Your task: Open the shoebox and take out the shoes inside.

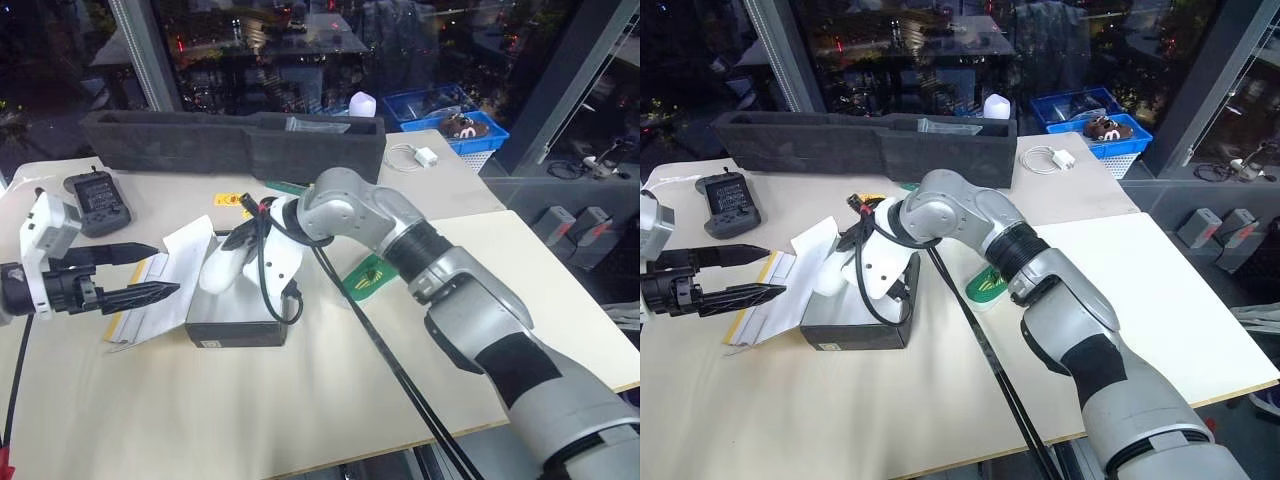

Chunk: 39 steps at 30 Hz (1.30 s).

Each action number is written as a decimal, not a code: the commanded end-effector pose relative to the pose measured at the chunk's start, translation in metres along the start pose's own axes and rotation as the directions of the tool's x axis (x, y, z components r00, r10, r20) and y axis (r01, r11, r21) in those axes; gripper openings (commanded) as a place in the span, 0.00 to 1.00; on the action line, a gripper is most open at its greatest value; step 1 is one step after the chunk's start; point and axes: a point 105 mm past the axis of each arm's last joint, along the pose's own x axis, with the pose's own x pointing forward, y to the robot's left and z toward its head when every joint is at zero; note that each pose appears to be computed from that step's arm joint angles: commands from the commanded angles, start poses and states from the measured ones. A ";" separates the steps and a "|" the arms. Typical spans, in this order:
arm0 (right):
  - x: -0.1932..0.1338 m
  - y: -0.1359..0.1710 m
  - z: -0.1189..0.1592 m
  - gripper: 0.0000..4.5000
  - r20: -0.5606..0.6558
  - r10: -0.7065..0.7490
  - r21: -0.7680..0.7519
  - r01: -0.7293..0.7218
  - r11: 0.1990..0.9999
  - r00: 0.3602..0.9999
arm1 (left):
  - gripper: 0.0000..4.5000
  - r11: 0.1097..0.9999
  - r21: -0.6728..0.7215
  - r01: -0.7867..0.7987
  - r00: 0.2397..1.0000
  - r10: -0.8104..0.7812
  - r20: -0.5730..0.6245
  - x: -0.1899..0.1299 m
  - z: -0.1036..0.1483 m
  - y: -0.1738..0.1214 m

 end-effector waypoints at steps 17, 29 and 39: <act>-0.231 0.002 -0.115 0.30 -0.667 -0.515 0.744 0.513 -0.428 0.539 | 1.00 0.997 0.035 0.076 0.996 -0.077 0.036 0.025 0.001 0.001; -0.273 0.134 -0.078 0.30 -0.773 -0.201 0.381 0.186 -0.906 0.602 | 1.00 0.992 0.031 0.125 0.992 -0.126 0.022 0.038 -0.004 0.000; -0.246 0.215 -0.033 0.30 -0.685 -0.030 0.274 0.218 -0.937 0.728 | 1.00 0.988 0.031 0.149 0.989 -0.149 0.008 0.042 -0.007 -0.001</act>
